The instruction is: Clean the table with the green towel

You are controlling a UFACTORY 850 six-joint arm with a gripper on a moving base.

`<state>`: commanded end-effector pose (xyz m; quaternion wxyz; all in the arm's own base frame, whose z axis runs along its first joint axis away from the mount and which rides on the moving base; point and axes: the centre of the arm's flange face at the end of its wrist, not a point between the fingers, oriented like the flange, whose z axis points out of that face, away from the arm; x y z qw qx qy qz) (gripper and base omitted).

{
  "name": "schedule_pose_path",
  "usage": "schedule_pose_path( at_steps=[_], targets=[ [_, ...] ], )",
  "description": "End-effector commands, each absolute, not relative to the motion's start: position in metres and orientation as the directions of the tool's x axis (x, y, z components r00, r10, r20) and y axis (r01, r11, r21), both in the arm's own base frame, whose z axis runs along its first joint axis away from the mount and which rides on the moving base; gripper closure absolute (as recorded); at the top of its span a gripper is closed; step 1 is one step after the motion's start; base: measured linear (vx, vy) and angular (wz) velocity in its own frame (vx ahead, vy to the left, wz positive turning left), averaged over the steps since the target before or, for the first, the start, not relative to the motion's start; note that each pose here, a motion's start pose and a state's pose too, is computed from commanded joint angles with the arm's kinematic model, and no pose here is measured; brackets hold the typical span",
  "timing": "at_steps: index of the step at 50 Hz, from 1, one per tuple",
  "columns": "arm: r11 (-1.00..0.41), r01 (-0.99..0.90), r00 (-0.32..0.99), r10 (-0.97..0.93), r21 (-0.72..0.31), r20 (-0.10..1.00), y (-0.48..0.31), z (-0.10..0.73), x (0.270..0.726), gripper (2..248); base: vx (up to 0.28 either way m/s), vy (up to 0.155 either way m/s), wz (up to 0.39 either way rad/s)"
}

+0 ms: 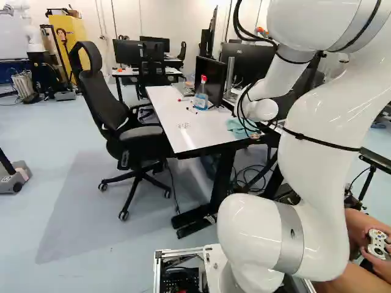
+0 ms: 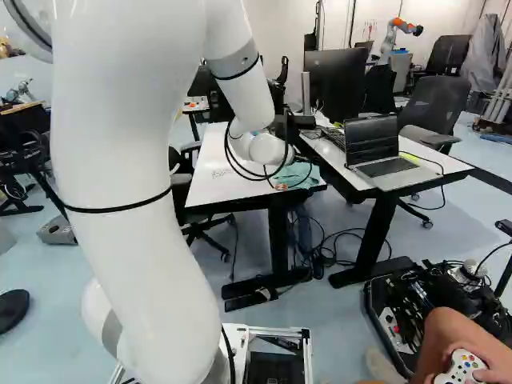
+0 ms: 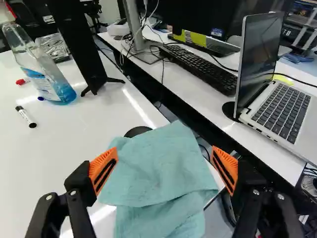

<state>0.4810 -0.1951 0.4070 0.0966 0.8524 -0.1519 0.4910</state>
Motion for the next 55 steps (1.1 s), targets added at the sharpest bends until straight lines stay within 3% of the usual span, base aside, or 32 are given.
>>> schedule_pose_path(
  at_steps=[55],
  targets=[
    [-0.941, -0.338, 0.592, -0.198, 0.017, 0.781, -0.194, 0.394, 0.498, 3, 0.000, 0.000, 0.000]
  ],
)
